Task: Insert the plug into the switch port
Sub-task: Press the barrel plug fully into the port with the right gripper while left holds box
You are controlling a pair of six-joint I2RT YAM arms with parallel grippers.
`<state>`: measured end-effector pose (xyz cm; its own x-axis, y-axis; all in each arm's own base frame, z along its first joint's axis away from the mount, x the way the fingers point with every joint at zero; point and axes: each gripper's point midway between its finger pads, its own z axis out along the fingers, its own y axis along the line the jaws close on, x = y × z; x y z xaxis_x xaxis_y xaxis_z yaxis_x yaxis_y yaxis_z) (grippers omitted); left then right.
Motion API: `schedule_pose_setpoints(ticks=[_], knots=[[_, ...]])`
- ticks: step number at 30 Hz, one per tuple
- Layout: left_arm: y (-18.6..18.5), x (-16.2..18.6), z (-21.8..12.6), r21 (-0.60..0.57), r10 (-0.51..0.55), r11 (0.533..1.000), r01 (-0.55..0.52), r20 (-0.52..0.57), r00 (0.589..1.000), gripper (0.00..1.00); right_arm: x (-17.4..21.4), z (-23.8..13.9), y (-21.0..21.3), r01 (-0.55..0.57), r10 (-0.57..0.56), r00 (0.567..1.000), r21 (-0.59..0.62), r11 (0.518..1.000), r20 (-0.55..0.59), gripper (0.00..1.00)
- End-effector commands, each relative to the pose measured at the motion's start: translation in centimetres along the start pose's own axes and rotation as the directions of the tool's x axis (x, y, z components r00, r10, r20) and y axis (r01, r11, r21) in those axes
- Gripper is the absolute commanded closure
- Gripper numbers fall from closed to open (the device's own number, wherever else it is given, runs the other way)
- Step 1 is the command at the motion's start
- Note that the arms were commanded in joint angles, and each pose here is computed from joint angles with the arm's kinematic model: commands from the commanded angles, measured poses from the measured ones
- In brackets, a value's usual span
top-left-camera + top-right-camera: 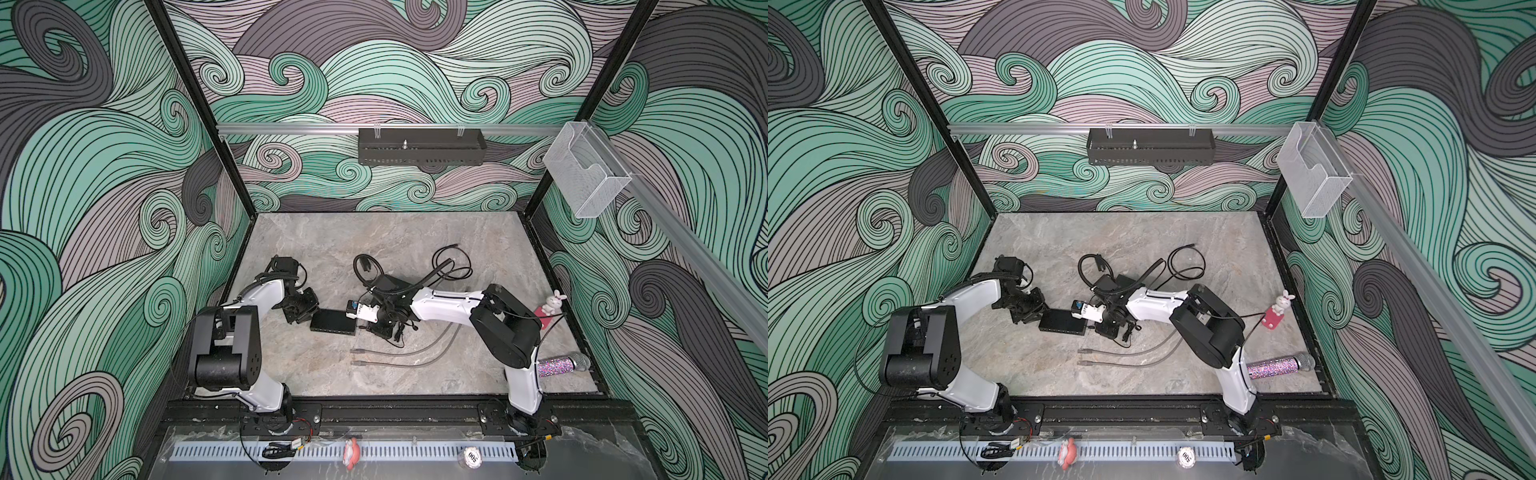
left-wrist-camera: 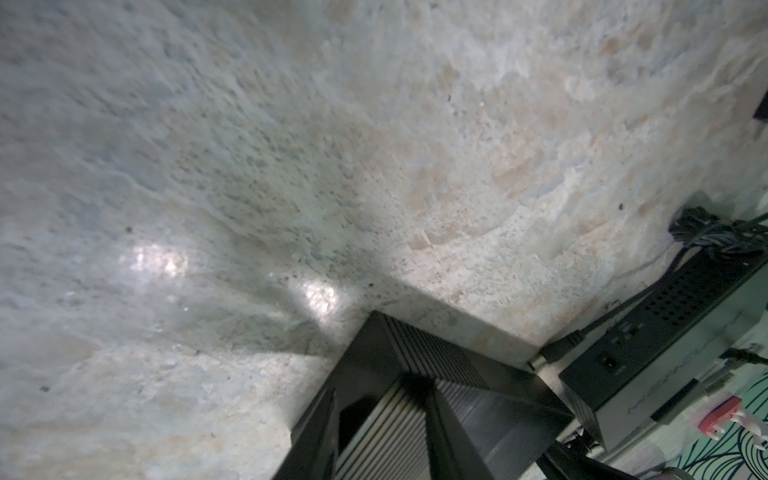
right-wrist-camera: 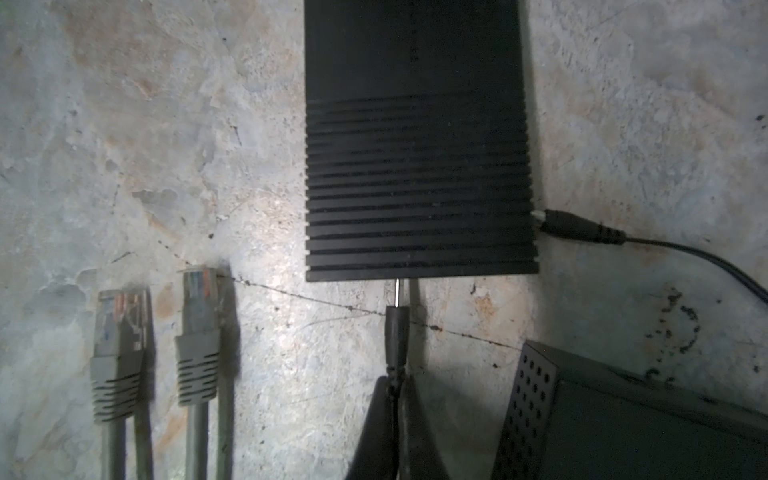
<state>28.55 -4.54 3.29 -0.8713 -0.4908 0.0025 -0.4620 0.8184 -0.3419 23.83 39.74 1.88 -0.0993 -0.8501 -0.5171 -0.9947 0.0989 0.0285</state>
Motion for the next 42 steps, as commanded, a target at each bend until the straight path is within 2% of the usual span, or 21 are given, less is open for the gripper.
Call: schedule_pose_setpoints(ticks=[1,29,42], knots=[[-0.4,-0.1,0.0,0.002,0.011,1.000,-0.011,-0.011,1.000,0.65,-1.4,-1.2,-0.1,0.014,-0.014,0.999,0.019,1.000,0.039,1.00],[-0.5,0.0,0.1,0.005,0.015,1.000,-0.015,-0.014,1.000,0.65,-1.5,-0.8,0.1,0.015,-0.016,0.999,0.005,1.000,0.036,1.00],[-0.8,0.3,0.5,0.007,0.025,1.000,-0.025,-0.029,0.999,0.65,-3.9,-1.0,-0.5,0.060,-0.060,0.997,0.014,0.998,0.045,1.00]])
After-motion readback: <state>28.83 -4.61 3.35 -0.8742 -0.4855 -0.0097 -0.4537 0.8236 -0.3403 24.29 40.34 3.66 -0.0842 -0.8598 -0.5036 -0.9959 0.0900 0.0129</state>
